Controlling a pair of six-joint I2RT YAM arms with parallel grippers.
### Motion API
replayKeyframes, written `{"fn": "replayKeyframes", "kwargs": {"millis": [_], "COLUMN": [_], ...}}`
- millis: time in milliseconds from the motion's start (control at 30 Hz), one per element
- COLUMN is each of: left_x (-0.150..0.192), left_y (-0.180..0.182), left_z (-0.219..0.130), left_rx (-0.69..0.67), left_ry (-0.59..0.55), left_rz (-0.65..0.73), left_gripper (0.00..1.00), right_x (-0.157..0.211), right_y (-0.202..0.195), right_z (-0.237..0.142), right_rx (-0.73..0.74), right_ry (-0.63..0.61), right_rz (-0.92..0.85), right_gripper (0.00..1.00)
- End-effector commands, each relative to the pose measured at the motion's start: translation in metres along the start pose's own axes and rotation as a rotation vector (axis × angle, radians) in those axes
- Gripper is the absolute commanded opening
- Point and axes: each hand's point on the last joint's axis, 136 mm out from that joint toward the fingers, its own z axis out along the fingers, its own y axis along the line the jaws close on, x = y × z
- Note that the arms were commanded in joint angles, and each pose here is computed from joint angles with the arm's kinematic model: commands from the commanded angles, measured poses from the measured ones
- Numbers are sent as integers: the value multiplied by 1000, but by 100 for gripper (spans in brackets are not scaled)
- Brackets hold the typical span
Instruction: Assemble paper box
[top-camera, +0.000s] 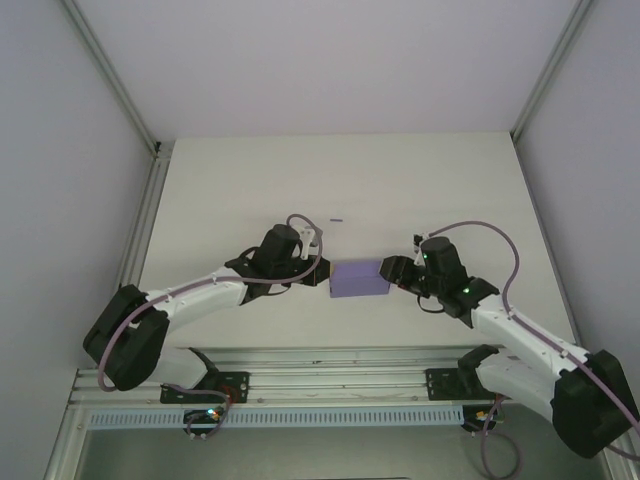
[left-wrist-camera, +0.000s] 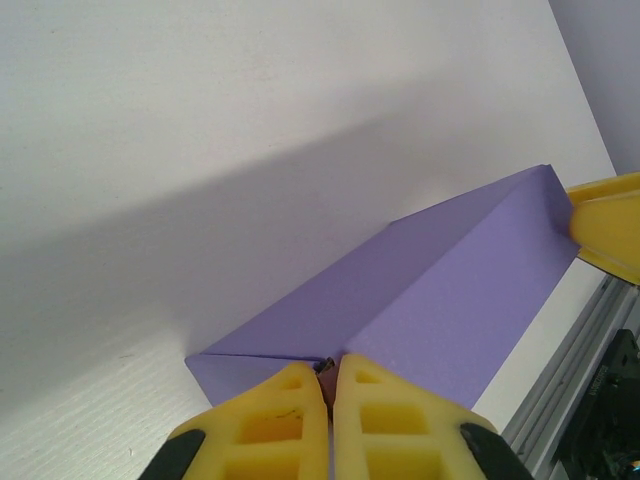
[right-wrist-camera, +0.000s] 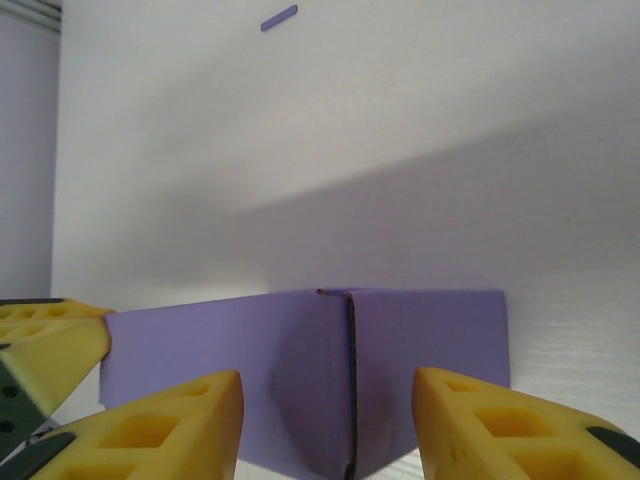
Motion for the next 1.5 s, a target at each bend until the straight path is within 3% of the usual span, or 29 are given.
{"fn": "replayKeyframes", "kwargs": {"millis": [0, 100, 300, 500, 600, 733, 800, 867, 967, 1100, 1200, 1267, 1300, 1333, 1367, 1467], "left_x": [148, 147, 148, 150, 148, 127, 103, 78, 37, -5, -31, -45, -50, -54, -59, -73], "left_y": [107, 107, 111, 115, 114, 99, 84, 68, 42, 13, 2, -2, -1, 0, 4, 42], "left_z": [-20, -21, -22, -22, -21, -18, -18, -19, -24, -38, -49, -58, -63, -69, -76, -108], "left_rx": [-417, -421, -438, -452, -446, -413, -383, -353, -307, -260, -248, -236, -235, -231, -241, -382], "left_ry": [491, 490, 490, 485, 486, 440, 384, 329, 254, 179, 111, 83, 69, 56, 33, -53], "left_rz": [-119, -119, -115, -104, -100, -78, -45, -1, 64, 111, 134, 128, 116, 105, 96, 33], "left_gripper": [0, 0, 0, 0, 0, 2, 19, 42, 48, 64, 83, 100, 100, 100, 100, 100], "right_x": [0, 0, 13, 34, 40, 30, 20, 11, -1, -15, -28, -34, -36, -36, -35, -28], "right_y": [-1, -5, -29, -52, -58, -46, -32, -17, 0, 16, 26, 39, 49, 63, 79, 114], "right_z": [-4, -2, 7, 6, 4, -4, -10, -13, -17, -19, -22, -26, -29, -33, -39, -53], "right_rx": [-51, -66, -28, -10, 7, -14, -29, -56, -53, -57, -72, -104, -139, -190, -247, -387], "right_ry": [9, 15, 38, 39, 39, 20, 11, 22, 48, 45, 12, 4, 12, 26, 48, 79], "right_rz": [35, 62, 132, 198, 197, 151, 110, 69, 12, -20, -42, -104, -172, -276, -400, -795], "right_gripper": [48, 45, 19, 10, 10, 16, 25, 31, 37, 43, 45, 59, 64, 75, 100, 100]}}
